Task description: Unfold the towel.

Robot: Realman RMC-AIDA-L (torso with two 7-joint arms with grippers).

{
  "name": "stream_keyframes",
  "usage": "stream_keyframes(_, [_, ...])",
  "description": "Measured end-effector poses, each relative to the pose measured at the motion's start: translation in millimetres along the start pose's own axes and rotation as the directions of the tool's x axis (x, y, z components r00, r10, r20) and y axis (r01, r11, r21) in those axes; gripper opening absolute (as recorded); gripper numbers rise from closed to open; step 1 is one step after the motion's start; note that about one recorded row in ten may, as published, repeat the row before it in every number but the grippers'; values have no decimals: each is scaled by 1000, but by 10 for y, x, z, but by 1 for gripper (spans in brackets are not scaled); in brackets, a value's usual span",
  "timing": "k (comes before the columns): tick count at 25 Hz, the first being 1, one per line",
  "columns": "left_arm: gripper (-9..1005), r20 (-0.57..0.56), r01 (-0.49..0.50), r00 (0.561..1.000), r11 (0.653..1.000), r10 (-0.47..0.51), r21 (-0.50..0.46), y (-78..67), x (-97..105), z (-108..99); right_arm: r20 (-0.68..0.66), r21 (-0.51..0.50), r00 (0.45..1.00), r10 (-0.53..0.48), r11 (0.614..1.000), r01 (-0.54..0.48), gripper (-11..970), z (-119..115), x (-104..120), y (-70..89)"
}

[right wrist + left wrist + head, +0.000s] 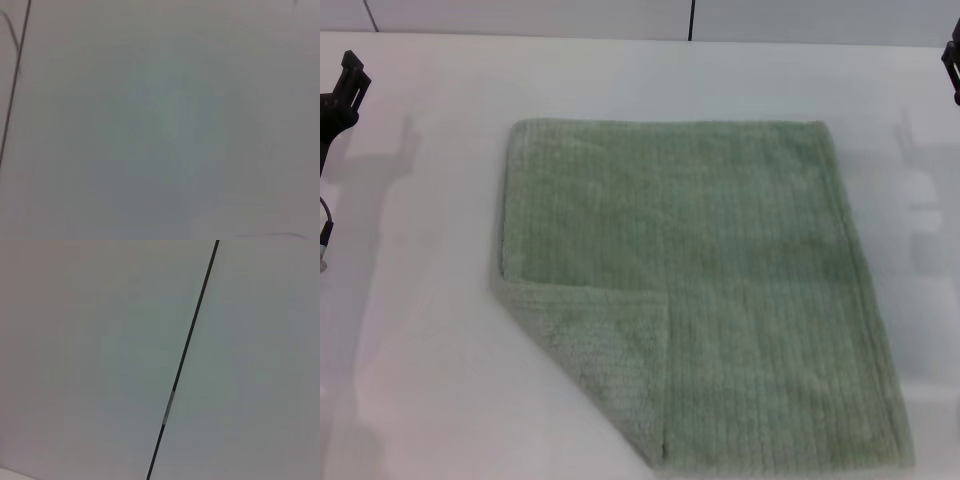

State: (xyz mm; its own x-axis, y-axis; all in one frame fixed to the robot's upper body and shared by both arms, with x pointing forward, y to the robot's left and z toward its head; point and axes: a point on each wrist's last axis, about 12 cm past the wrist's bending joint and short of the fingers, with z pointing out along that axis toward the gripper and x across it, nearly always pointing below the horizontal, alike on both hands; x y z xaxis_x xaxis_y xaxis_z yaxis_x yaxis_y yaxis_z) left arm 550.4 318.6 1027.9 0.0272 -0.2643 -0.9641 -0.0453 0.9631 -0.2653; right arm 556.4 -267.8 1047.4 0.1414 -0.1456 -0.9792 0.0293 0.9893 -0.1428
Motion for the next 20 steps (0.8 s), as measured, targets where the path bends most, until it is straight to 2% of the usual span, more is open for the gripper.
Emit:
stream_keyframes(11, [840, 0, -1, 1000, 1000, 1, 1, -1, 0, 0, -25, -39, 1000, -10, 999, 9, 654, -22, 35, 65])
stream_keyframes(17, [840, 5, -5, 1000, 1000, 5, 2, 6, -11, 2, -104, -96, 995, 14, 995, -24, 447, 48, 65, 222])
stream_keyframes(19, [840, 8, -8, 1000, 1000, 8, 2, 16, -20, 5, -169, -150, 985, 20, 988, -46, 350, 113, 73, 350])
stream_keyframes(20, [840, 8, -8, 1000, 1000, 8, 2, 16, -20, 5, -169, -150, 985, 20, 988, -46, 302, 113, 73, 350])
